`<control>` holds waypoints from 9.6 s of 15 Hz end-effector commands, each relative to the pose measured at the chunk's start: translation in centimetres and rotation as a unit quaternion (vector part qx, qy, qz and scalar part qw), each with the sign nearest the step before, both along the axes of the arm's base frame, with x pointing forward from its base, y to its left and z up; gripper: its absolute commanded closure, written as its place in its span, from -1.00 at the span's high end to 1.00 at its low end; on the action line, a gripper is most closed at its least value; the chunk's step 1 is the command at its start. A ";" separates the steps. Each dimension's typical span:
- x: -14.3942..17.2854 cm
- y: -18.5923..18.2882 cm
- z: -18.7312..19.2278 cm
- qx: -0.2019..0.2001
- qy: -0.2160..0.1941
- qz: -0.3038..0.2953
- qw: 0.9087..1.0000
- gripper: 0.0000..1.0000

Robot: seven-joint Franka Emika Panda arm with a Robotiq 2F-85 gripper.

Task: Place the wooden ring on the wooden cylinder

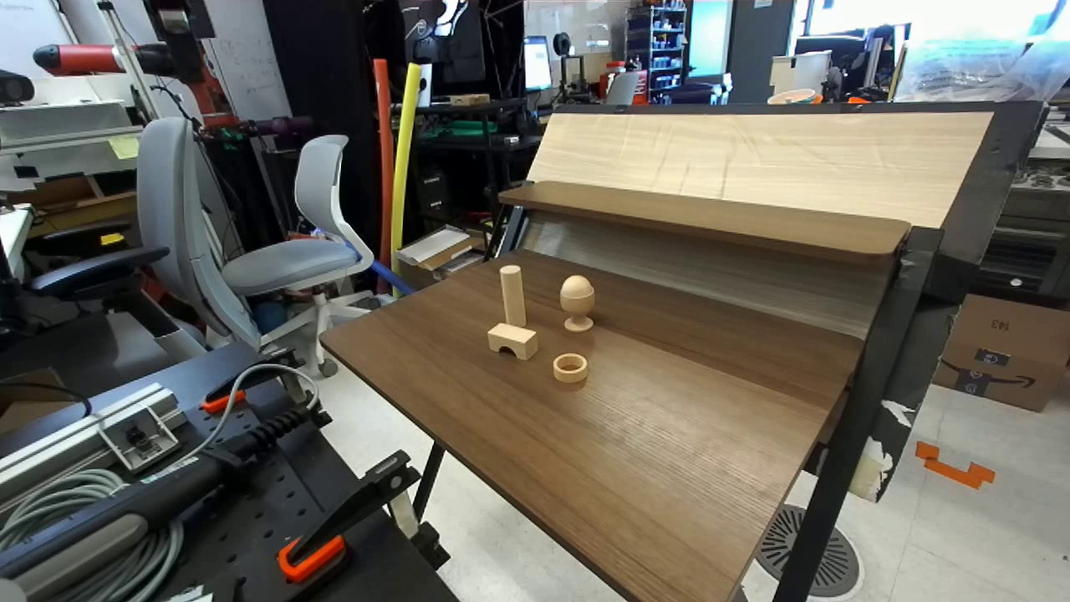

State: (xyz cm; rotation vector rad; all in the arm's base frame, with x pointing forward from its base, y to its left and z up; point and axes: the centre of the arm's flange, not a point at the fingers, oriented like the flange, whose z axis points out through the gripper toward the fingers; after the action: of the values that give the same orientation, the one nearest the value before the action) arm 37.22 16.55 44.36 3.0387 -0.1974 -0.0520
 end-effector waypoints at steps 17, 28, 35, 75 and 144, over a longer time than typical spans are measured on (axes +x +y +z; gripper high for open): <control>16.5 -18.8 -13.6 0.071 -0.068 -0.348 0.932 1.00; 21.4 -24.2 -22.1 0.008 -0.092 -0.503 0.859 1.00; 23.0 -23.9 -25.9 -0.007 -0.078 -0.549 0.832 1.00; 24.3 -24.6 -32.6 -0.009 -0.040 -0.583 0.812 1.00; 23.7 -11.2 -22.8 0.046 -0.095 -0.498 0.861 -0.60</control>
State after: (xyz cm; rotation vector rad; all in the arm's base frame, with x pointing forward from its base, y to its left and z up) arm 60.67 4.78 20.93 2.6385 -1.7581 0.1384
